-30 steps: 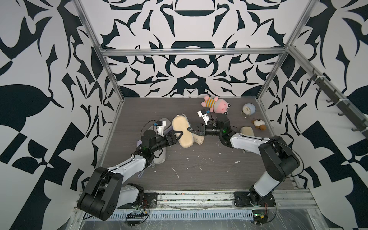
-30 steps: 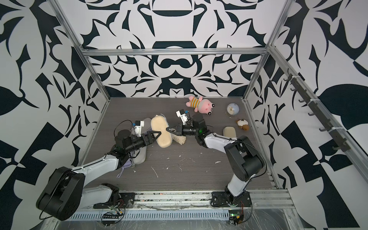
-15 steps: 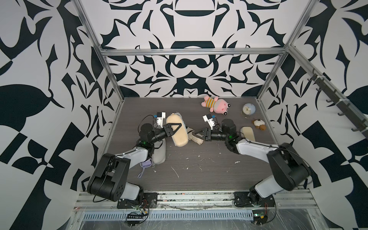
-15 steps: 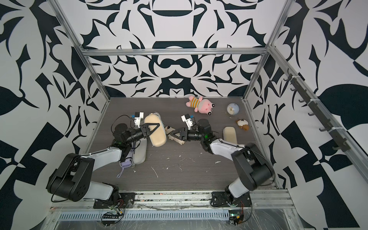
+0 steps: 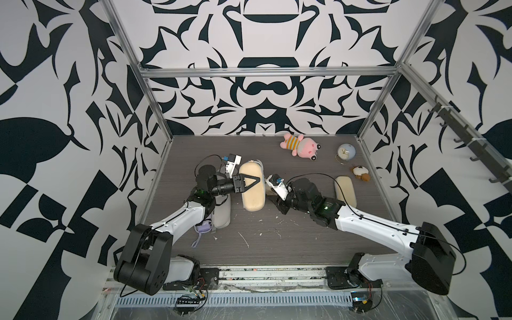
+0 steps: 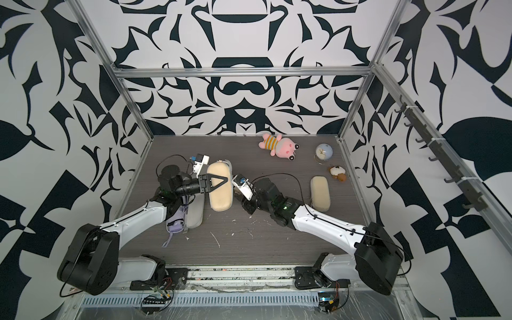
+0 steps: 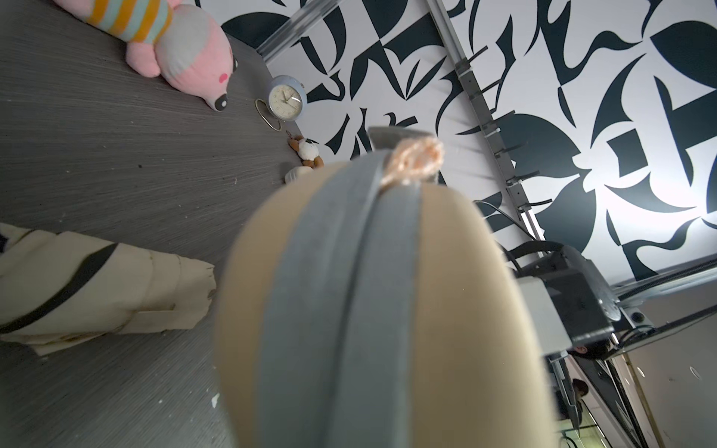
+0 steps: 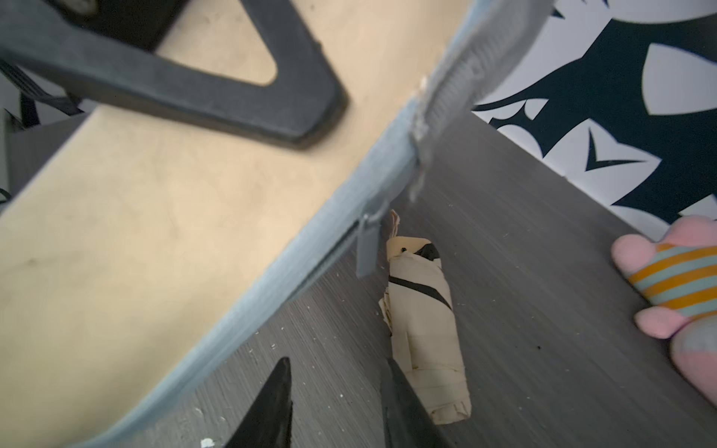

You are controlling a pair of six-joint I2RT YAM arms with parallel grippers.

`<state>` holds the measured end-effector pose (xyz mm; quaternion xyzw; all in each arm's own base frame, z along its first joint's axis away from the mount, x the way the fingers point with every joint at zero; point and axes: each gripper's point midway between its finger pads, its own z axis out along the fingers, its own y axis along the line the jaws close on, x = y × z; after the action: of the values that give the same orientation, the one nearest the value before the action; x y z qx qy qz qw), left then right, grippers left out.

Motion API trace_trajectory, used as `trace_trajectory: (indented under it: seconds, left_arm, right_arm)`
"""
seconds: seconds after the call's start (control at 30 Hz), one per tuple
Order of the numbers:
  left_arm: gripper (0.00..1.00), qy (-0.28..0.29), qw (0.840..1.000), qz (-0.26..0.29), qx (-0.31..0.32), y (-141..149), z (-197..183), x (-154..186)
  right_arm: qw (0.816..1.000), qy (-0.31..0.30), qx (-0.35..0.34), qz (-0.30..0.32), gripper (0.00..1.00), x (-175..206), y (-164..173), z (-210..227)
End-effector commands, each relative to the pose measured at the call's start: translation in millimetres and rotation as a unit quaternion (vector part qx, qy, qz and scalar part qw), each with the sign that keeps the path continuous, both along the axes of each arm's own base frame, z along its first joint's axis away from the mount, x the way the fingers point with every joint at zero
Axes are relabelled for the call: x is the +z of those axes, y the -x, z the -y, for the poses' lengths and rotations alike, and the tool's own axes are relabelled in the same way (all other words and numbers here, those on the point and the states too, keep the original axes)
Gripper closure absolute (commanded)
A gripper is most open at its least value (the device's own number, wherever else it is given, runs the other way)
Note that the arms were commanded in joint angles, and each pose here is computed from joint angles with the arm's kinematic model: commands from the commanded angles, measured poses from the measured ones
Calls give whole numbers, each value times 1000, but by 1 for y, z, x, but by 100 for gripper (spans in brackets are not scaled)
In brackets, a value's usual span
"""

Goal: Put umbrellas into zippered umbrella sleeves
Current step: Zip the zipper on the umbrella sleeve.

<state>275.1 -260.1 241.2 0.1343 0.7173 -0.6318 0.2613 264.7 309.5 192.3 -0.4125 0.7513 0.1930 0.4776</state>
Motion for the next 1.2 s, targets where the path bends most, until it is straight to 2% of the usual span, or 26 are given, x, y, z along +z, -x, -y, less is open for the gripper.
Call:
trace_trajectory:
  seconds: [0.0,0.4,0.93,1.1,1.17]
  left_arm:
    - [67,-4,999,36,-25,7,6,16]
    - [68,-21,999,28,-29,7,13,4]
    - [69,-33,998,12,-43,15,21,-10]
    - [69,-32,998,16,-45,14,22,-7]
    - [70,-32,998,14,-47,14,22,-8]
  right_arm:
    - [996,-5,-23,82,62,41,-15,0]
    - [992,-13,-11,124,67,68,-9,-12]
    - [989,-22,-4,145,72,79,-11,-28]
    - [990,-11,12,139,80,69,-9,-33]
    - [990,-12,15,140,87,68,-8,-33]
